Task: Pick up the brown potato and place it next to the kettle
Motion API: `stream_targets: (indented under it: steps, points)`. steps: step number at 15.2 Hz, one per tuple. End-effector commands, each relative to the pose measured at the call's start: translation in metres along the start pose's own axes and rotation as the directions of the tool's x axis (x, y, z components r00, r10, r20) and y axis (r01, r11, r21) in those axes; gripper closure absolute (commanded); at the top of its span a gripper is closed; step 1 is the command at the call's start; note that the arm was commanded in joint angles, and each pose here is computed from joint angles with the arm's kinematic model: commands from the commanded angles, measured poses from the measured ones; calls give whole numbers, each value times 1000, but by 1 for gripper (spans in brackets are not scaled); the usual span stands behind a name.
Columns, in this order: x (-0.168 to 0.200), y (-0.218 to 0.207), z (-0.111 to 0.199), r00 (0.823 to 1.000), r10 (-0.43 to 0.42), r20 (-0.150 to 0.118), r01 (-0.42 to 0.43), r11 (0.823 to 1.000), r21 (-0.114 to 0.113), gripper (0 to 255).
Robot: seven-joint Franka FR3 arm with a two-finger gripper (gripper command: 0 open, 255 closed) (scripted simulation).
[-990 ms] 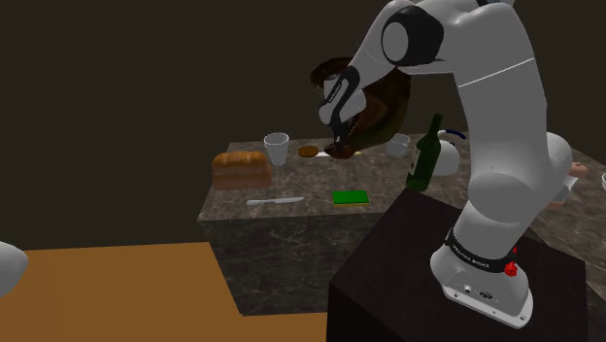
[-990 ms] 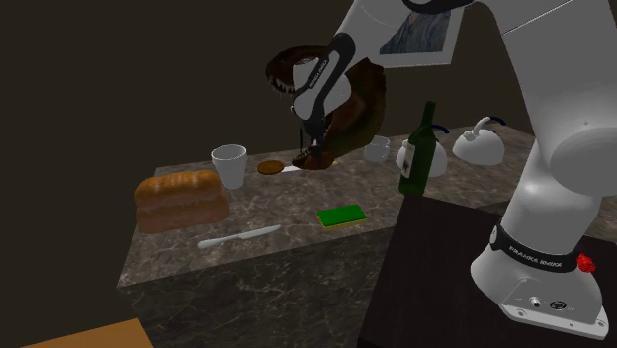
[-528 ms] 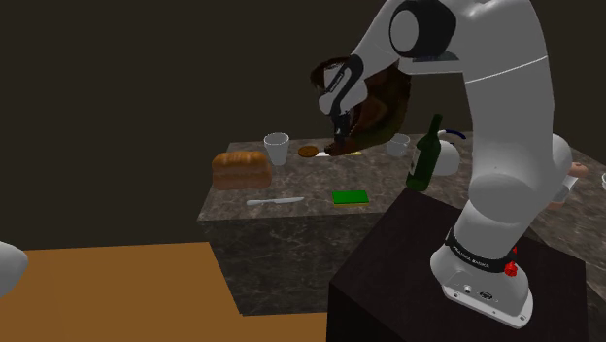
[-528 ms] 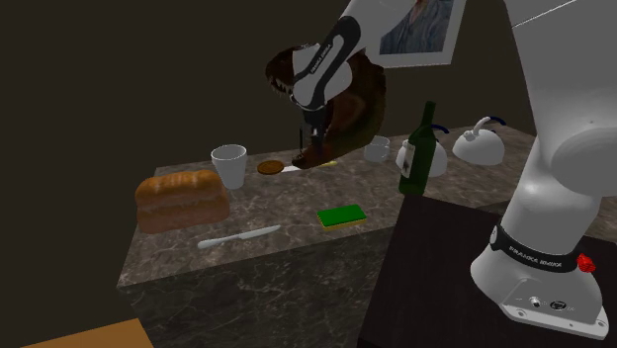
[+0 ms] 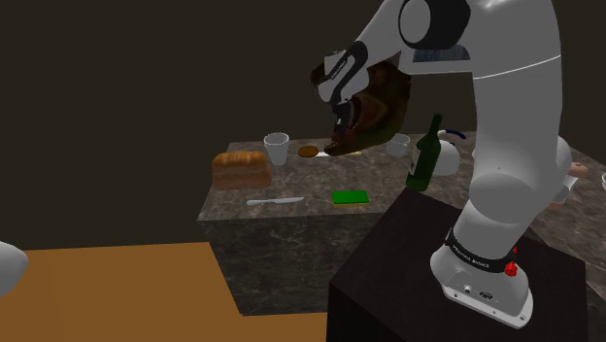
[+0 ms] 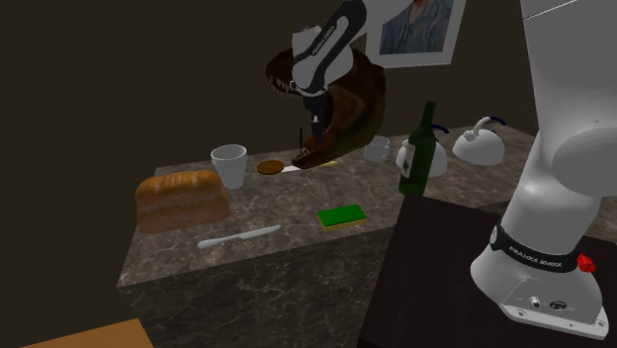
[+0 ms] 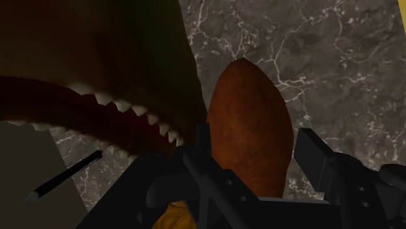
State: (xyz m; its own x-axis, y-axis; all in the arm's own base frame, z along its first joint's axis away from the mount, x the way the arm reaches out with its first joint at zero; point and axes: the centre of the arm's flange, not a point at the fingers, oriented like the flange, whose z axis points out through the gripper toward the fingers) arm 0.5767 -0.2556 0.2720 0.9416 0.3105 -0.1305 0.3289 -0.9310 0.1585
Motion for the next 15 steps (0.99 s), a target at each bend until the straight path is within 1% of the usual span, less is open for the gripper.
stream_targets:
  steps: [1,15]
  points:
    - [-1,1,-10,1000,0,0,0,1000,0,255]
    - [-11,12,-82,1000,0,0,0,1000,0,255]
